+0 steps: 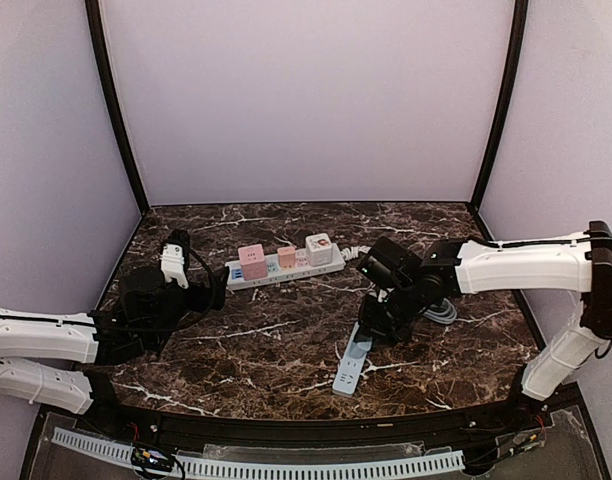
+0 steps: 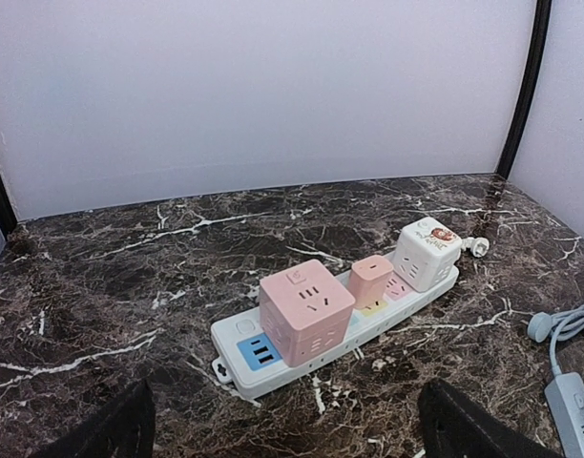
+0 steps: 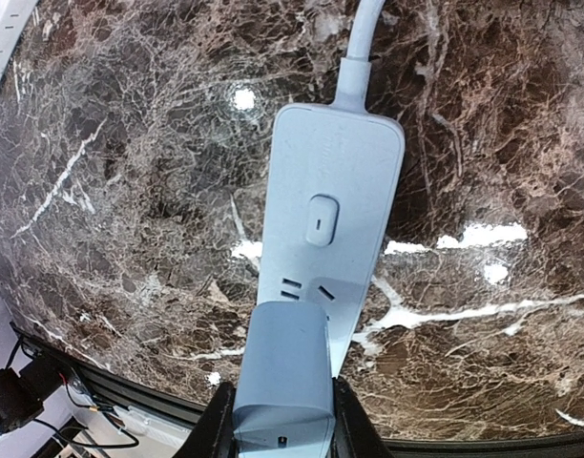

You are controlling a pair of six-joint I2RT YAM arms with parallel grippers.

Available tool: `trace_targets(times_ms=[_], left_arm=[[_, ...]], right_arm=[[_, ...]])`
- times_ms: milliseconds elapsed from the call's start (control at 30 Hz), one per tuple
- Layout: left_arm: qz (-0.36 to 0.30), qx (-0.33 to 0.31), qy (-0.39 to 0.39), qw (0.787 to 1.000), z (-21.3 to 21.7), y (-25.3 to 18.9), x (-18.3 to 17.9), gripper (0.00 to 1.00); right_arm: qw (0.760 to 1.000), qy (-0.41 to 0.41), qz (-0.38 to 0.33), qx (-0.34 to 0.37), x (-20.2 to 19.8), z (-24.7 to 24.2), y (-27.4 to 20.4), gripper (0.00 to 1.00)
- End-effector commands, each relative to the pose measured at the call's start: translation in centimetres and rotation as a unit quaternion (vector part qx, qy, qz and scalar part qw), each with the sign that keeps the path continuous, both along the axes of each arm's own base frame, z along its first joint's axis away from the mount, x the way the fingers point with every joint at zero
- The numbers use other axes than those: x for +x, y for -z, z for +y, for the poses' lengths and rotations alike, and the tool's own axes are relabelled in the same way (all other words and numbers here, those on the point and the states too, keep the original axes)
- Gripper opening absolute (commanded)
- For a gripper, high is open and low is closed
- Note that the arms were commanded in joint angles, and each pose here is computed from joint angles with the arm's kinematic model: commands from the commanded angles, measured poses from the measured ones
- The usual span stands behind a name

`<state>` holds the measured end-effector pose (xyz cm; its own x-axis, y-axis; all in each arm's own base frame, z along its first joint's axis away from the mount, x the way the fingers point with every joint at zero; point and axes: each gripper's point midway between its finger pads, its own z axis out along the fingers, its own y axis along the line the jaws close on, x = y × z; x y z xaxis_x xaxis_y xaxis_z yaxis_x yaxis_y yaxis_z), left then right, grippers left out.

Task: Insert the plug

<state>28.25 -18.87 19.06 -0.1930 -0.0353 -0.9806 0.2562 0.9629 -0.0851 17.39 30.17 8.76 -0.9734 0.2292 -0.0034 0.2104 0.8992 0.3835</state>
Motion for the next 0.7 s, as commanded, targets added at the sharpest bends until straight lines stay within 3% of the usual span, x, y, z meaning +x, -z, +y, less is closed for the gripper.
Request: trace_targets(times_ms=[0,667], left_arm=[[0.001,-0.006,-0.001,1.0,0.3,0.0,-0.1,0.96],[-0.003,-0.008,-0.002,1.0,0.6,-0.2,-0.3,0.95]], right_arm=[[1.0,-0.009,-0.003,-0.006,0.1,0.4,0.7,0.0],[0.998,0.011,-0.005,-0.059,0.4,-1.3,1.0,0.0]])
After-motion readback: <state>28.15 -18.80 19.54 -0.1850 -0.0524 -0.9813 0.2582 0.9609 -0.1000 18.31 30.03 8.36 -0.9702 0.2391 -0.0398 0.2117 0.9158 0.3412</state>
